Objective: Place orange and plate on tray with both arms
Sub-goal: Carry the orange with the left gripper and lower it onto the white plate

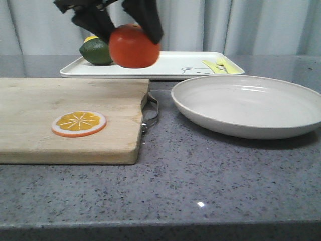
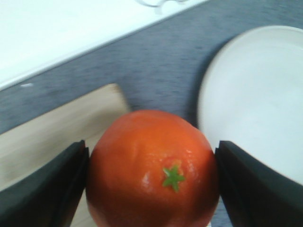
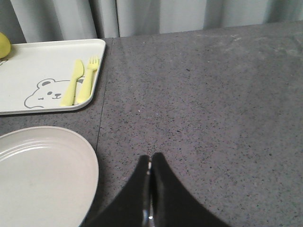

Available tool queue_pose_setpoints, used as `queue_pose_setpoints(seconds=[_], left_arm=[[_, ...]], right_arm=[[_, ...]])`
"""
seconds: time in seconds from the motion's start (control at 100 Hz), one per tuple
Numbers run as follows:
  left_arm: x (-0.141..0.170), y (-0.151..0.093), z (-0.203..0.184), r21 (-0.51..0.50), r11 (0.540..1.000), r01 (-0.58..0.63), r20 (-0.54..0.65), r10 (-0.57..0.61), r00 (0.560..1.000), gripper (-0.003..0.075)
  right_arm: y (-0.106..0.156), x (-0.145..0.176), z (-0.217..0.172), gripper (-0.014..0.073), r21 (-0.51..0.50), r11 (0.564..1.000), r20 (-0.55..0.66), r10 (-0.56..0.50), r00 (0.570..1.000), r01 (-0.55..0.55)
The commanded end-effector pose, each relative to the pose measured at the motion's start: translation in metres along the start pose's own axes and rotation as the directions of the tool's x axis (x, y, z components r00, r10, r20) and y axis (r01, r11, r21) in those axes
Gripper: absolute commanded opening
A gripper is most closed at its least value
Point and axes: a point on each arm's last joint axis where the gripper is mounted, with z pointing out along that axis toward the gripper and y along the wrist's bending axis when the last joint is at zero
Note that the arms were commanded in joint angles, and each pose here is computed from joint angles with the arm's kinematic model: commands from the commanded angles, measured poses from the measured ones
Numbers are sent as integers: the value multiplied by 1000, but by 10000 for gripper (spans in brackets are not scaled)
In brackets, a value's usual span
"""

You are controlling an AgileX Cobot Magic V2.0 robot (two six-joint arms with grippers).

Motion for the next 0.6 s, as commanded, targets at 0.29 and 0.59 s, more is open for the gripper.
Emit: queue_pose_setpoints(seconds=[0.29, 0.59], left_arm=[[-16, -93, 20, 159, 974, -164, 71, 154, 986, 400], [-16, -106, 48, 176, 968, -182, 30, 179, 983, 400]], right_arm=[[3, -18, -2, -60, -20, 1000, 103, -1, 995, 3], [3, -17, -2, -60, -19, 1000, 100, -1, 995, 3]])
